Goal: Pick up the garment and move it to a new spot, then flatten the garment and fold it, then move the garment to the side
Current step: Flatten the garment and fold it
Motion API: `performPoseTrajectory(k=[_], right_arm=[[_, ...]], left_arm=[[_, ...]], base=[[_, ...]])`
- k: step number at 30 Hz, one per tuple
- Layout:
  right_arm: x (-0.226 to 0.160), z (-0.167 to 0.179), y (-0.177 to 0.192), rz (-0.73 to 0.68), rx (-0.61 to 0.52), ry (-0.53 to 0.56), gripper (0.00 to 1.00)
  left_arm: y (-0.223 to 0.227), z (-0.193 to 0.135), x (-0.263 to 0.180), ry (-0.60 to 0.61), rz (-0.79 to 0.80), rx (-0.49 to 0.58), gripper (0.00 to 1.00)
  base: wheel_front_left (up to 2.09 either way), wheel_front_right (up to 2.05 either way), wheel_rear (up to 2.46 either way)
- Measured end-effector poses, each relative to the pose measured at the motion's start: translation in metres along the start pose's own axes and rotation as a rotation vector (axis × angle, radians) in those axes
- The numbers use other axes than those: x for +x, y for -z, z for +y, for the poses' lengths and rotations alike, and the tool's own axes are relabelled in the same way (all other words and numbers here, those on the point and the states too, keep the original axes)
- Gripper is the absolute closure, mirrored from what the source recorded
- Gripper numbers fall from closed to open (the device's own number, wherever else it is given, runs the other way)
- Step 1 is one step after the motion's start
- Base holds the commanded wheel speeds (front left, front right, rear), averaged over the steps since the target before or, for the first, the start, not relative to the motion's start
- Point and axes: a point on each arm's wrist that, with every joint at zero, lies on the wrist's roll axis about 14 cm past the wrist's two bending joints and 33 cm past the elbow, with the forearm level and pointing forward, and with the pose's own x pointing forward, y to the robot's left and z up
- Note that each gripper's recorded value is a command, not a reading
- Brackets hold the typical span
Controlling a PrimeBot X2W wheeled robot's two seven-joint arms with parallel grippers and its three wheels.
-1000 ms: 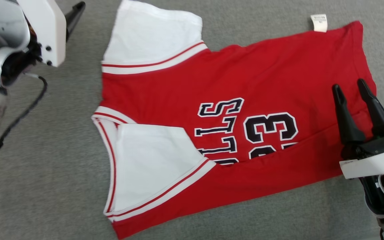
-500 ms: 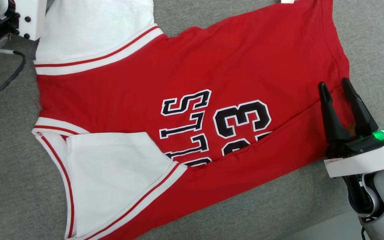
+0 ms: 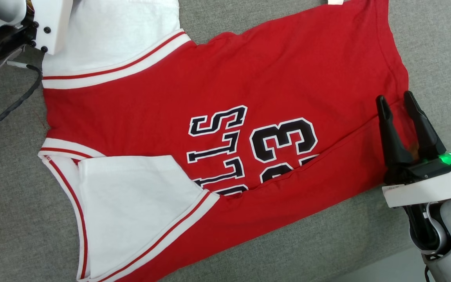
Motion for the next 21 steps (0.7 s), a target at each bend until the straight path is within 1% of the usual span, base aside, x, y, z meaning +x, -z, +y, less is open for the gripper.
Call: performPoseTrajectory(k=[1, 2, 3, 4, 5, 6, 12, 16, 19, 21], right_arm=[[0.0, 0.001, 0.0, 0.0, 0.0, -0.002, 0.0], [0.0, 0.001, 0.0, 0.0, 0.001, -0.004, 0.0], [0.0, 0.002, 0.001, 0.001, 0.001, -0.006, 0.0], [0.0, 0.003, 0.001, 0.002, 0.001, -0.008, 0.0], [0.0, 0.003, 0.001, 0.003, 0.001, -0.009, 0.0], [0.0, 0.003, 0.001, 0.003, 0.0, -0.01, 0.0], [-0.001, 0.002, -0.002, -0.001, -0.004, -0.01, 0.0], [-0.001, 0.0, -0.005, -0.007, -0.006, -0.005, 0.0], [0.002, -0.001, -0.012, -0.024, 0.006, -0.004, 0.0], [0.005, -0.003, -0.013, -0.009, -0.027, -0.015, 0.0]], left_arm=[[0.0, -0.001, 0.0, 0.002, 0.0, 0.007, 0.21], [0.0, -0.002, 0.0, 0.003, 0.001, 0.013, 0.48], [0.001, -0.003, 0.0, 0.004, 0.0, 0.016, 0.63], [0.0, -0.003, 0.0, 0.004, -0.001, 0.019, 0.72], [0.001, -0.003, 0.0, 0.003, -0.002, 0.02, 0.91], [0.001, -0.002, 0.001, 0.001, -0.003, 0.02, 1.0], [0.001, 0.001, 0.001, -0.004, -0.006, 0.016, 1.0], [-0.005, 0.002, -0.002, -0.007, -0.038, 0.011, 1.0], [-0.014, -0.005, -0.008, 0.008, -0.07, 0.01, 1.0], [-0.023, -0.011, -0.014, 0.022, -0.1, 0.018, 1.0]], base=[[0.0, 0.0, 0.0], [0.0, 0.0, 0.0], [0.0, 0.0, 0.0], [0.0, 0.0, 0.0], [0.0, 0.0, 0.0], [0.0, 0.0, 0.0], [0.0, 0.0, 0.0], [0.0, 0.0, 0.0], [0.0, 0.0, 0.0], [0.0, 0.0, 0.0]])
